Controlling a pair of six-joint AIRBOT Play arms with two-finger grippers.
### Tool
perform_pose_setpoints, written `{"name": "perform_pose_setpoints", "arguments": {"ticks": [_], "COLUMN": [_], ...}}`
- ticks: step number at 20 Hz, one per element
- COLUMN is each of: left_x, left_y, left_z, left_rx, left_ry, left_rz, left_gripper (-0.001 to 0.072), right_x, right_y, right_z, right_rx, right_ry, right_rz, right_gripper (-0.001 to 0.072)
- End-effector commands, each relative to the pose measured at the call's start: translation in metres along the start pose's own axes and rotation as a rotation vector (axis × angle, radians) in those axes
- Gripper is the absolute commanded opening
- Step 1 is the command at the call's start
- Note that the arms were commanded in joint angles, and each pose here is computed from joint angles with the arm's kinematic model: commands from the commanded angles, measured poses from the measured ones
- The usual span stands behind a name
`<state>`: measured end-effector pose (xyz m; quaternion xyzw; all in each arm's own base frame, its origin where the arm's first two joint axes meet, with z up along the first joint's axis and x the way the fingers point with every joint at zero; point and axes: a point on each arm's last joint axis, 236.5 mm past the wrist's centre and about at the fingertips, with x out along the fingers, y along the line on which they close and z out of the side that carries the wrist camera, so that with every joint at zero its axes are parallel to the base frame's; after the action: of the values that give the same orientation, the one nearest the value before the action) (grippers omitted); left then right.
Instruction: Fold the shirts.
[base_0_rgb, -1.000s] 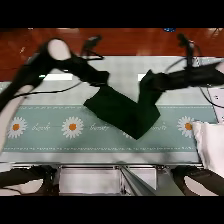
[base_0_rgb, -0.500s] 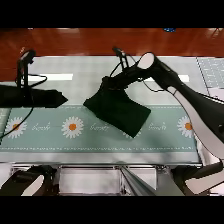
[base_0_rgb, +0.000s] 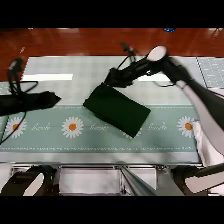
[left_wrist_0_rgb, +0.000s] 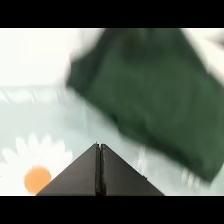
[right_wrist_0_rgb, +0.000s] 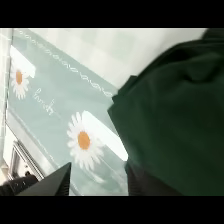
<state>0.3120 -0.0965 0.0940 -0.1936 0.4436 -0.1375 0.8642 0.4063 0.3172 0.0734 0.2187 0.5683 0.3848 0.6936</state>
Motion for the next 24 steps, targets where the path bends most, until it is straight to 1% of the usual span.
{"name": "perform_pose_setpoints", "arguments": {"ticks": [1,3,4,5,6,8,10,12,14,19,21,24], "left_x": [-0.042,-0.062,-0.065,-0.065,-0.062,-0.051,-0.034,-0.016,-0.003,0.013,0.016,0.017], "left_y": [0.010,0.009,0.006,0.002,-0.002,-0.008,-0.010,-0.012,-0.013,-0.005,-0.004,-0.004], "left_z": [0.055,0.063,0.058,0.048,0.036,0.009,-0.019,-0.046,-0.065,-0.079,-0.077,-0.075], "left_rx": [-0.060,-0.064,-0.053,-0.045,-0.036,-0.022,-0.021,-0.035,-0.048,-0.073,-0.080,-0.086], "left_ry": [-0.169,-0.222,-0.219,-0.196,-0.168,-0.113,-0.039,0.038,0.082,0.100,0.096,0.088], "left_rz": [0.017,0.021,0.017,0.008,-0.001,-0.022,-0.045,-0.071,-0.089,-0.083,-0.082,-0.082], "left_gripper": [0.0017,0.0017,0.0017,0.0017,0.0017,0.0017,0.0017,0.0017,0.0017,0.0017,0.0017,0.0017], "right_x": [-0.135,-0.220,-0.249,-0.264,-0.261,-0.228,-0.172,-0.127,-0.099,-0.065,-0.045,-0.015], "right_y": [-0.038,-0.081,-0.100,-0.116,-0.129,-0.153,-0.168,-0.173,-0.176,-0.190,-0.188,-0.178], "right_z": [-0.033,-0.057,-0.075,-0.098,-0.124,-0.170,-0.207,-0.223,-0.225,-0.216,-0.211,-0.196], "right_rx": [-0.008,0.052,0.118,0.189,0.248,0.365,0.502,0.618,0.705,0.812,0.827,0.797], "right_ry": [-0.007,-0.182,-0.275,-0.360,-0.407,-0.427,-0.392,-0.383,-0.410,-0.371,-0.339,-0.288], "right_rz": [-0.285,-0.599,-0.707,-0.757,-0.754,-0.686,-0.539,-0.393,-0.270,-0.153,-0.092,-0.054], "right_gripper": [0.0407,0.0407,0.0407,0.0407,0.0408,0.0410,0.0414,0.0414,0.0414,0.0414,0.0414,0.0408]}}
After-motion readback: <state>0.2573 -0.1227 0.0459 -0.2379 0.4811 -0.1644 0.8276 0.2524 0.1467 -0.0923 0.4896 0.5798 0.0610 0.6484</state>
